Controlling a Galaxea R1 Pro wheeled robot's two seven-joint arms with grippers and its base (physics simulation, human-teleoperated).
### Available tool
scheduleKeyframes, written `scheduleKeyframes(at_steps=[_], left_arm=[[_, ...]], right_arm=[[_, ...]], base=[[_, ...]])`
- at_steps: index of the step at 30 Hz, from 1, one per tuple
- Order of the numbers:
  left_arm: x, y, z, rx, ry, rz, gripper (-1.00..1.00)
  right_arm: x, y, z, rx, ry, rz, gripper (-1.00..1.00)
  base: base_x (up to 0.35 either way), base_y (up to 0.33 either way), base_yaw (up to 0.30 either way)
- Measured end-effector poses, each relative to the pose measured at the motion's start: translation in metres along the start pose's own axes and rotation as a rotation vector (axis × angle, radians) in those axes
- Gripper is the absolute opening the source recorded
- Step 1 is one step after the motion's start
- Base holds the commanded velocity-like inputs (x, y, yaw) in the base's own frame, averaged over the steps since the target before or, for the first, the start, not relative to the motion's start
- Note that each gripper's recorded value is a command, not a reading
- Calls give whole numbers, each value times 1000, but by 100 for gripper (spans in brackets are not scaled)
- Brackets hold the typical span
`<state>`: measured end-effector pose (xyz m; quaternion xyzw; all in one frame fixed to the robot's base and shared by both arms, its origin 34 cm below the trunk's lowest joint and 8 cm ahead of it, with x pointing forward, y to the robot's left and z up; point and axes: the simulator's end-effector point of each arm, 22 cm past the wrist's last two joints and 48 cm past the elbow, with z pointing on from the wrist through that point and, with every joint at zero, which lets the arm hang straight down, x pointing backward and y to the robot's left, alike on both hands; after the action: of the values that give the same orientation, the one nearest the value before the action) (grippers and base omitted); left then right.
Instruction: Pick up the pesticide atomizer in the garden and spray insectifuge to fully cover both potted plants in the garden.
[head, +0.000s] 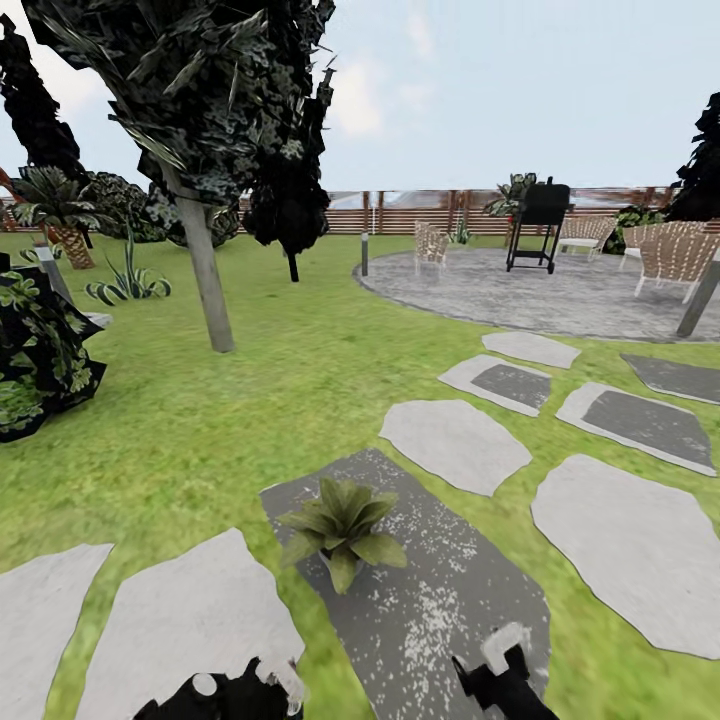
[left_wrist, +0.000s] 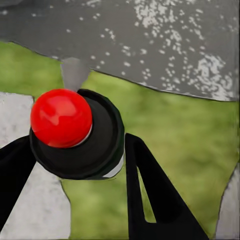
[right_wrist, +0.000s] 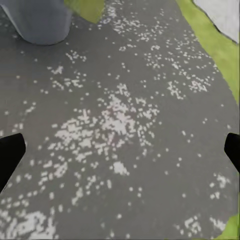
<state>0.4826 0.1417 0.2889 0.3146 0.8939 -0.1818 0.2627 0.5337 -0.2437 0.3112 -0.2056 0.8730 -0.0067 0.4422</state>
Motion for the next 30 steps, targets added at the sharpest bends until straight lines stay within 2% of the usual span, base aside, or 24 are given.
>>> scheduleKeyframes(at_steps=[1, 3, 5, 7, 11, 14, 15, 16, 18, 21, 26, 30], left_arm=[[-6, 7, -8, 33, -12, 23, -100], [-10, 10, -21, 101, -15, 71, -100], [-3, 14, -32, 148, 12, 127, -100], [5, 18, -38, 166, 51, 188, -100], [15, 21, -40, 176, 128, 285, -100], [21, 21, -38, 176, 182, 318, -100], [22, 19, -37, 178, 197, 329, -100], [20, 18, -36, 178, 203, 343, -100], [12, 18, -35, 172, 198, 369, -100], [4, 16, -35, 177, 195, 396, -100], [0, -9, -26, 227, 229, 458, -100], [-11, -33, -14, 247, 249, 496, -100]], right_arm=[[-13, 4, 3, -47, -30, -75, 100], [-26, 19, 4, -132, -58, -179, 100], [-34, 33, 3, -211, -74, -245, 100], [-43, 48, 2, -288, -86, -280, 100], [-50, 76, -5, -440, -81, -305, 100], [-56, 89, -10, -506, -91, -336, 100], [-54, 98, -14, -551, -85, -356, 100], [-53, 107, -18, -597, -80, -375, -100], [-55, 115, -23, -644, -84, -395, -100], [-62, 120, -25, -665, -97, -410, -100], [-69, 140, -36, -757, -111, -428, -100], [-86, 160, -38, -787, -149, -427, -100]], base=[[0, 0, 0], [0, 0, 0], [0, 0, 0], [0, 0, 0], [0, 0, 0], [0, 0, 0], [0, 0, 0], [0, 0, 0], [0, 0, 0], [0, 0, 0], [0, 0, 0], [0, 0, 0]])
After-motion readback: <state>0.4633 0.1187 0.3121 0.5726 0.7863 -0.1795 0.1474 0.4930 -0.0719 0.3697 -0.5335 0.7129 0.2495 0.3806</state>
